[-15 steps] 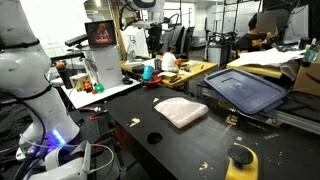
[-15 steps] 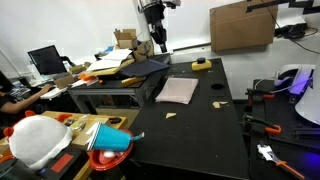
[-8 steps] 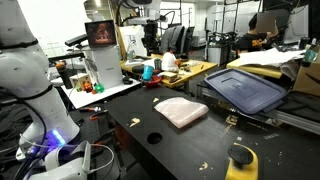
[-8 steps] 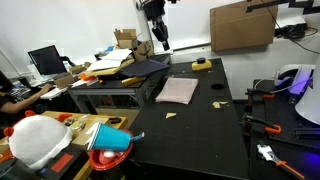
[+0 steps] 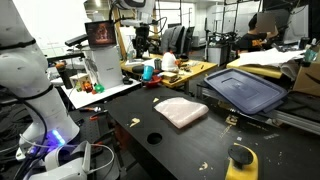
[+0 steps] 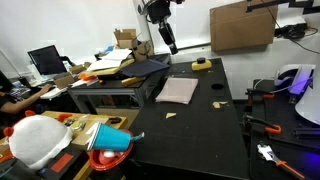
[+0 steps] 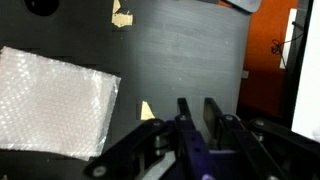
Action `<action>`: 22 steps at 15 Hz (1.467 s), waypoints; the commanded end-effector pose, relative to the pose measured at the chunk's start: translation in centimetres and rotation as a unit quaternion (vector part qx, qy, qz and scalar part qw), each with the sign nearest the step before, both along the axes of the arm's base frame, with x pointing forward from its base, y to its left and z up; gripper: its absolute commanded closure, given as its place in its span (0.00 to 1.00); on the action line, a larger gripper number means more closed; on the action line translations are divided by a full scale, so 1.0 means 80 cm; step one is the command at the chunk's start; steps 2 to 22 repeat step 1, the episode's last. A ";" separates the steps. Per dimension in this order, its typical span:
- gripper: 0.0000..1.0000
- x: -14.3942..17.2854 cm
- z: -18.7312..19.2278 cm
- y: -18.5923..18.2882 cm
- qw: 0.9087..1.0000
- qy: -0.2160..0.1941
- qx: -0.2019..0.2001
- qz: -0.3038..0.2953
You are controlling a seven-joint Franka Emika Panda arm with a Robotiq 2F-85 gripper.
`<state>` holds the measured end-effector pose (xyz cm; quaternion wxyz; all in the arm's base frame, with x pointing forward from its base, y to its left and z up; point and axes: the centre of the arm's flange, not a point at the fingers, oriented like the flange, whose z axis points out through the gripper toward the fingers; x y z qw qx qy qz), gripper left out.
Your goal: Fold the plastic in half, then move the plastic to the right
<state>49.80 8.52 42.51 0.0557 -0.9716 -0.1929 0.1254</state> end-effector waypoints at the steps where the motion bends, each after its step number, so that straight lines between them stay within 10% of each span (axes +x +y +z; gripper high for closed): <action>1: 0.66 -0.004 -0.004 0.001 1.000 0.004 0.000 0.003; 22: 0.66 -0.004 -0.004 0.001 1.000 0.004 0.000 0.003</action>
